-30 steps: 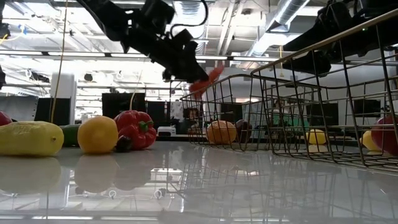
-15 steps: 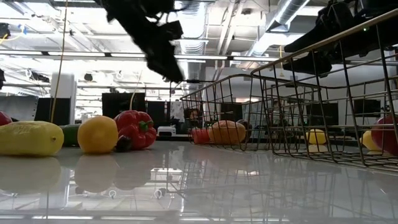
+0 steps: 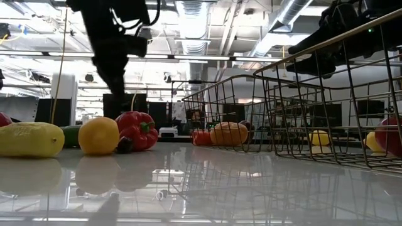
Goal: Sort produce into baskets
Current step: Put the cucumber into the left wire basket
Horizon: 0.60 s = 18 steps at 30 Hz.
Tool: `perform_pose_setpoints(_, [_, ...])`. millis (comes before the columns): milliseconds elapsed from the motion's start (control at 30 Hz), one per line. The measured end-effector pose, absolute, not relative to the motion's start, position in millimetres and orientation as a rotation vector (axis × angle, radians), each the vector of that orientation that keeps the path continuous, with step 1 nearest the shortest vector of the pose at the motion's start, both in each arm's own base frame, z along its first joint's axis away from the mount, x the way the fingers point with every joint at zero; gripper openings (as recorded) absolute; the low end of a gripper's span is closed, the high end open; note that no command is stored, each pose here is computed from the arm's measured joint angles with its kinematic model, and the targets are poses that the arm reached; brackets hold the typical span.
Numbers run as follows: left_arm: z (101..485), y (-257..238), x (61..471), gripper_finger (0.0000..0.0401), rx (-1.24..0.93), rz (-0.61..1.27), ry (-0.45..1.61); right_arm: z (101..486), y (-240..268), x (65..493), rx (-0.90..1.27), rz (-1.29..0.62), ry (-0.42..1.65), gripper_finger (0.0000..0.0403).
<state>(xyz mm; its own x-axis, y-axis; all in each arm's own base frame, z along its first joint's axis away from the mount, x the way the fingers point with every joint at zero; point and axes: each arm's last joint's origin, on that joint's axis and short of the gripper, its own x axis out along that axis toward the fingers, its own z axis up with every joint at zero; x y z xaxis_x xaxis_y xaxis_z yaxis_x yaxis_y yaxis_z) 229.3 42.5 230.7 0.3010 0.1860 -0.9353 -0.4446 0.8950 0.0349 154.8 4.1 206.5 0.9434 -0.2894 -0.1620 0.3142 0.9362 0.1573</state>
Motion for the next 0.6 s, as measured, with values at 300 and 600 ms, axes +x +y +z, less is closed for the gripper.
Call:
perform_pose_setpoints(300, [202,38,218,0.0286,-0.331,0.424,1.265,206,3,155,0.178,-0.319,0.138,0.0385])
perform_pose_setpoints(600, [180,35,211,0.0286,-0.321,0.373,1.283,206,3,155,0.164,-0.319,0.14,0.0385])
